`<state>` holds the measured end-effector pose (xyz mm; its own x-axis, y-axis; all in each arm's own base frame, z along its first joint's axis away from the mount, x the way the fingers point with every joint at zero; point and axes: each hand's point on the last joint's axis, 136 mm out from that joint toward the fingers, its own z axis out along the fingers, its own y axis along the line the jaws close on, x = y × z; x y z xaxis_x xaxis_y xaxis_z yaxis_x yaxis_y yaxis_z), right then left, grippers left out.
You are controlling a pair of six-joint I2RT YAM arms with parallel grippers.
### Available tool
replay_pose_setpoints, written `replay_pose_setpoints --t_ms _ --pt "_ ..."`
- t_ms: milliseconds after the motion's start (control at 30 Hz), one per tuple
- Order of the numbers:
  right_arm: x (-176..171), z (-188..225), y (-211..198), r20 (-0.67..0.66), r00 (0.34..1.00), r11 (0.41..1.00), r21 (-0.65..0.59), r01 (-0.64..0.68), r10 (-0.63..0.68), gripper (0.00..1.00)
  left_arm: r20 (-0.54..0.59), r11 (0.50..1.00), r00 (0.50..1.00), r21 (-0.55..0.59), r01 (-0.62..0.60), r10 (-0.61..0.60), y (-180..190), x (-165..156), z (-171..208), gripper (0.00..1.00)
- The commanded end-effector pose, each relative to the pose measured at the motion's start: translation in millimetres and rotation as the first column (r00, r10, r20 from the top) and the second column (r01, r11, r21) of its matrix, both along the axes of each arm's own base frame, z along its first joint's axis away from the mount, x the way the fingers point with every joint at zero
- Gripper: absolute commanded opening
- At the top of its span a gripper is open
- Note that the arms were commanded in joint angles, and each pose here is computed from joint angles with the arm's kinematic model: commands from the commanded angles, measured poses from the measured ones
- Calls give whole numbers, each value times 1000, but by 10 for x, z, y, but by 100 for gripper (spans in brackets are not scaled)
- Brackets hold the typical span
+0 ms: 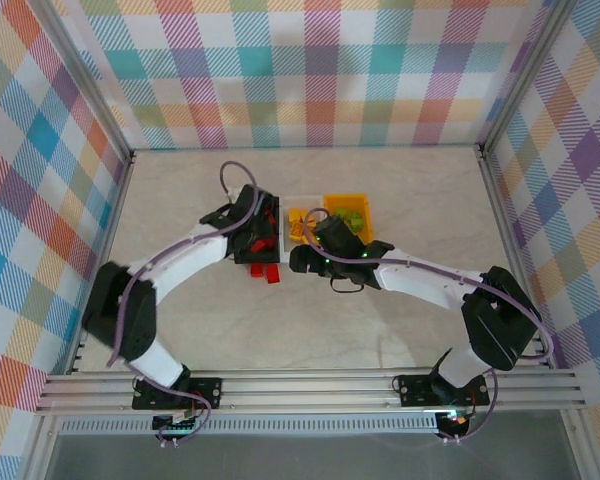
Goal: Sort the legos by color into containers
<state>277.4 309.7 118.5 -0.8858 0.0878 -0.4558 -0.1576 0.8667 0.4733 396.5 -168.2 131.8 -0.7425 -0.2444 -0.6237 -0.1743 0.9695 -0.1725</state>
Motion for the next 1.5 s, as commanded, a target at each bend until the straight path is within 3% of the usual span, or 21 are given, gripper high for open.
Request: replay_pose_setpoints --t_ms 0,133,300,400,600,767,933,1133,1333,1467 --pt "-97 -160 21 -29 999 999 -36 -16 15 83 -39 1000 999 3 4 -4 -26 166 -71 42" --pt "-130 -218 152 -32 998 998 -47 -47 46 83 1 997 1000 -75 23 -23 -125 192 169 72" --pt "-75 -261 391 -12 996 993 -66 -93 93 80 97 985 994 -162 57 -41 -93 -130 639 91" --pt "-9 -328 553 -8 993 990 -85 -115 115 78 113 981 993 -188 49 -28 56 -453 689 100" --pt "111 -500 788 -24 990 983 -117 -140 138 77 97 984 994 -175 -30 48 512 -1046 491 100" --pt "162 -668 827 -54 990 973 -182 -141 133 76 79 983 994 -173 -67 81 695 -1304 360 100" --pt "132 -834 784 -85 989 964 -228 -139 122 68 45 983 995 -166 -75 84 714 -1364 229 100" --pt "108 -918 641 -82 992 957 -267 -113 94 48 17 985 997 -161 -69 72 679 -1356 143 100" --pt "131 -723 623 -12 991 959 -252 -132 133 33 -1 988 999 -153 -35 35 622 -1346 78 100" --pt "108 -385 592 56 988 973 -192 -129 142 29 -16 991 1000 -130 -18 16 618 -1354 -4 100"
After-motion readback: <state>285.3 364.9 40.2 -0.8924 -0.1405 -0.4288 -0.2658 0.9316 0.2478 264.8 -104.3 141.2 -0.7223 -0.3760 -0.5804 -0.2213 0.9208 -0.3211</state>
